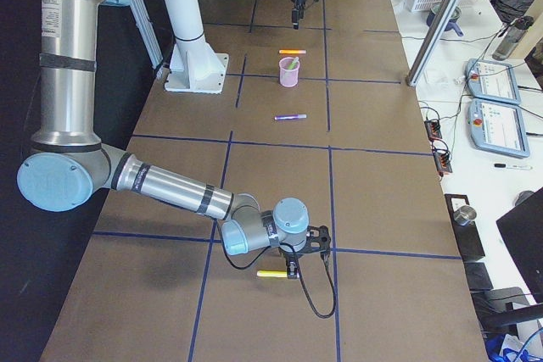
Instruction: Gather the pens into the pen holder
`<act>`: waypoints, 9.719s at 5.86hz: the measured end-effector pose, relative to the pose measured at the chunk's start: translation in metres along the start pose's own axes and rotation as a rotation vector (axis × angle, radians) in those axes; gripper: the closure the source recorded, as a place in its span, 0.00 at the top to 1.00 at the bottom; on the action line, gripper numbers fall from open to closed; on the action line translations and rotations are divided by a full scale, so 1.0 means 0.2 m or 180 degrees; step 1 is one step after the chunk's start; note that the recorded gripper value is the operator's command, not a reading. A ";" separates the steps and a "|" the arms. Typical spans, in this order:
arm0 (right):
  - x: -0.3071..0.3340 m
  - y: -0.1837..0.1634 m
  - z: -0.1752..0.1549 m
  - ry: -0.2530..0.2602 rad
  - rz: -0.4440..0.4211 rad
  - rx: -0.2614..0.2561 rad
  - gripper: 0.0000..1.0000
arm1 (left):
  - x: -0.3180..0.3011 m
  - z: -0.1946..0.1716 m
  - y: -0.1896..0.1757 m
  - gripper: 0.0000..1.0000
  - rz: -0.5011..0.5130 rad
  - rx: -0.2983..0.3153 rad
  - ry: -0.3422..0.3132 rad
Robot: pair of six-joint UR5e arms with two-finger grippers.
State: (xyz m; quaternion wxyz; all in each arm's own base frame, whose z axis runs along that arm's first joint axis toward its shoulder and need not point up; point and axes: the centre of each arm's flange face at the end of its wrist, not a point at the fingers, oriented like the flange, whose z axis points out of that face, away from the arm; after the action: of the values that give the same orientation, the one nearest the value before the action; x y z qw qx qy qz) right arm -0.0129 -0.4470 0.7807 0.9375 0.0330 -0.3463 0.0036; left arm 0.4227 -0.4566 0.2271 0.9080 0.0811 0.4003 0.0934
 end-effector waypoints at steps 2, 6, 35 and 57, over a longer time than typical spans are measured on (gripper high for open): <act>0.03 0.02 0.06 0.0063 0.0003 -0.0065 0.61 | 0.00 0.02 0.00 1.00 0.0003 -0.0013 -0.0013; 0.03 0.01 0.14 0.0165 -0.0019 -0.0151 0.00 | 0.00 0.03 0.00 1.00 0.0007 -0.0017 -0.0013; -3.92 0.58 -0.57 -0.0767 -0.0395 0.3054 0.19 | -0.01 0.04 0.00 1.00 -0.0161 -0.0048 -0.0023; -3.05 -0.21 -1.04 -0.0633 0.0042 0.0339 1.00 | 0.07 0.70 -0.01 0.15 -0.0809 -0.0037 -0.0231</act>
State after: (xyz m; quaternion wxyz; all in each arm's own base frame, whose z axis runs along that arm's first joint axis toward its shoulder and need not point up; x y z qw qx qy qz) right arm -0.3414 -0.4654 0.2244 0.8954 0.0806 -0.4371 0.0249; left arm 0.5354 -0.4651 0.3103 0.9268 0.0278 0.3737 -0.0231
